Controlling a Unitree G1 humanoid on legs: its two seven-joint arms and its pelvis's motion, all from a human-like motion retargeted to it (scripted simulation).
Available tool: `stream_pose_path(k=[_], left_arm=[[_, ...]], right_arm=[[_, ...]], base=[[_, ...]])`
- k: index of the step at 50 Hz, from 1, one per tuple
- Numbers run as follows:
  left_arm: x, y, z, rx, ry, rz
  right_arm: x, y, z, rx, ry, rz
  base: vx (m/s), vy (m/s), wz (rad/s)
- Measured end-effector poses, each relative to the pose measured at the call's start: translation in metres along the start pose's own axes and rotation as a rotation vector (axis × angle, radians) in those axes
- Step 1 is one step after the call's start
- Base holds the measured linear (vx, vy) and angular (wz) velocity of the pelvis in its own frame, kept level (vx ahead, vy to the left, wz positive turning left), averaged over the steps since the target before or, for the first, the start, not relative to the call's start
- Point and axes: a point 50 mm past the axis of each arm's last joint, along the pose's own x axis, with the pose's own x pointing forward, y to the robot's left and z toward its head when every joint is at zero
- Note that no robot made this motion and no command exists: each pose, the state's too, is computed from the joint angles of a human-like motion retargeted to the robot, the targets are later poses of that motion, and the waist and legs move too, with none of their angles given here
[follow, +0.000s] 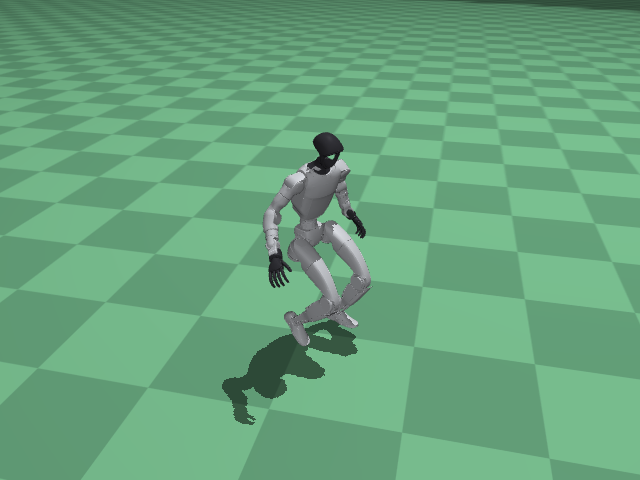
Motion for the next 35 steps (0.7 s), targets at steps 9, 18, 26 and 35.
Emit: stream_pose_path(k=[9, 18, 26, 35], left_arm=[[0.005, 0.037, 0.169, -0.349, -0.659, 0.289], [-0.091, 0.049, 0.306, -0.553, -1.407, 0.291], [-0.083, -0.001, 0.263, -0.347, -1.319, 0.103], [-0.059, -0.056, 0.185, -0.1, -1.029, -0.171]], right_arm=[[-0.026, 0.038, 0.019, 0.114, -0.095, 0.122], [-0.043, 0.05, 0.115, 0.233, -0.524, 0.176], [-0.071, 0.037, 0.148, 0.416, -0.678, 0.047], [-0.08, 0.035, 0.148, 0.559, -0.654, 0.01]], base=[[-0.44, 0.03, 1.01], [-0.57, 0.01, 0.96], [-0.66, -0.16, 0.51], [-0.81, -0.17, 0.79]])
